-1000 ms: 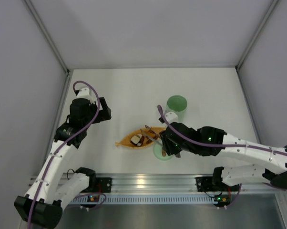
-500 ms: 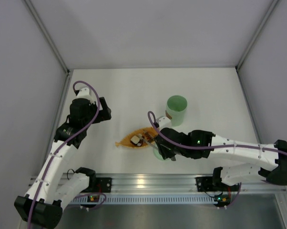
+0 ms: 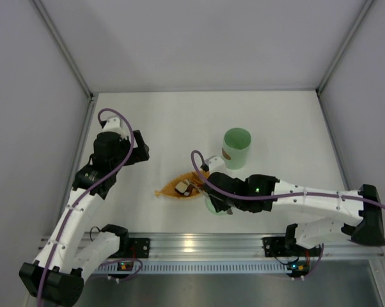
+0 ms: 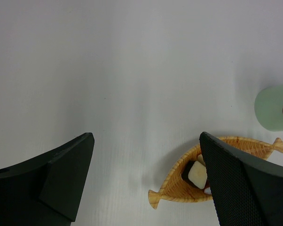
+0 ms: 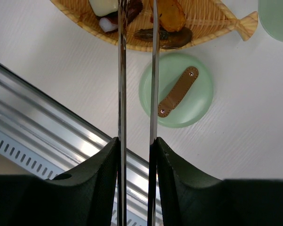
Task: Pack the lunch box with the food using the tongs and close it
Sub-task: Pick up the fake food from the plate.
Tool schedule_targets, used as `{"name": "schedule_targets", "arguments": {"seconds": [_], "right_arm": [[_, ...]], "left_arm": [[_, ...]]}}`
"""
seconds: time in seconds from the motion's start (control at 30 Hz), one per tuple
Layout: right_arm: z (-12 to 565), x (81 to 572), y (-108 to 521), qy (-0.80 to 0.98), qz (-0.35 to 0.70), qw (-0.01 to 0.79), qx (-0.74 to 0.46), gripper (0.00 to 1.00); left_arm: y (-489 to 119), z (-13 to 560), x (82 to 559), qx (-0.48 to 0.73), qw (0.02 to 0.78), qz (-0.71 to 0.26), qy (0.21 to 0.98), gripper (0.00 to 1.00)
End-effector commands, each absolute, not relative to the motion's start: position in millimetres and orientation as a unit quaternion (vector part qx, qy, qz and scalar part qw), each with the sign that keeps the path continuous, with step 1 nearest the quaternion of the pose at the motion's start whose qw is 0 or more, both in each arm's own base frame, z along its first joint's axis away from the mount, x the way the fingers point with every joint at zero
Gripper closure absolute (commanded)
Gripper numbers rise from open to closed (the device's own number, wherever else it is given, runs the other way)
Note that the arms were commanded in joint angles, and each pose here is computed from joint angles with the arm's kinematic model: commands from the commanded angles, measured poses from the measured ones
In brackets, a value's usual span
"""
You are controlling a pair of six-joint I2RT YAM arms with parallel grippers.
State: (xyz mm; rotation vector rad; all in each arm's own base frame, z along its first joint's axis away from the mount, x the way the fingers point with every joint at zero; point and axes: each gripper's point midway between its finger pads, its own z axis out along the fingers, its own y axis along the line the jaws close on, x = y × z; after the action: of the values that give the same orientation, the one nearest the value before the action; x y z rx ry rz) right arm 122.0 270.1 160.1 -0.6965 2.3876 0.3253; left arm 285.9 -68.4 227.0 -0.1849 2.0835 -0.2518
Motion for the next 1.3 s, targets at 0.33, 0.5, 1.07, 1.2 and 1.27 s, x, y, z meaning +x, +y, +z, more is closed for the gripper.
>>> {"name": "schedule_targets", "arguments": {"seconds": [0.33,0.5,1.07,1.2,1.27], "right_arm": [[167,126,289,0.893,0.148,0.336,-0.261,0.66],[162,124,288,0.894,0.146,0.332,-0.262,0.67],[156,119,290,0.896,0.157,0.320,-0.264,0.69],[160,118,289,0.896,0.163,0.320,-0.262,0.68],[160,117,288,0.896,0.164,0.319,-0.262,0.68]], "left_arm": [[-67,235,290,-0.074,0.507,-0.101,0.853,0.01],[-67,236,291,-0.073,0.507,-0.102,0.853,0.01],[-67,235,291,-0.074,0.506,-0.100,0.853,0.01],[-67,235,291,-0.074,0.507,-0.101,0.853,0.01],[-67,235,291,-0.074,0.506,-0.101,0.853,0.01]]}}
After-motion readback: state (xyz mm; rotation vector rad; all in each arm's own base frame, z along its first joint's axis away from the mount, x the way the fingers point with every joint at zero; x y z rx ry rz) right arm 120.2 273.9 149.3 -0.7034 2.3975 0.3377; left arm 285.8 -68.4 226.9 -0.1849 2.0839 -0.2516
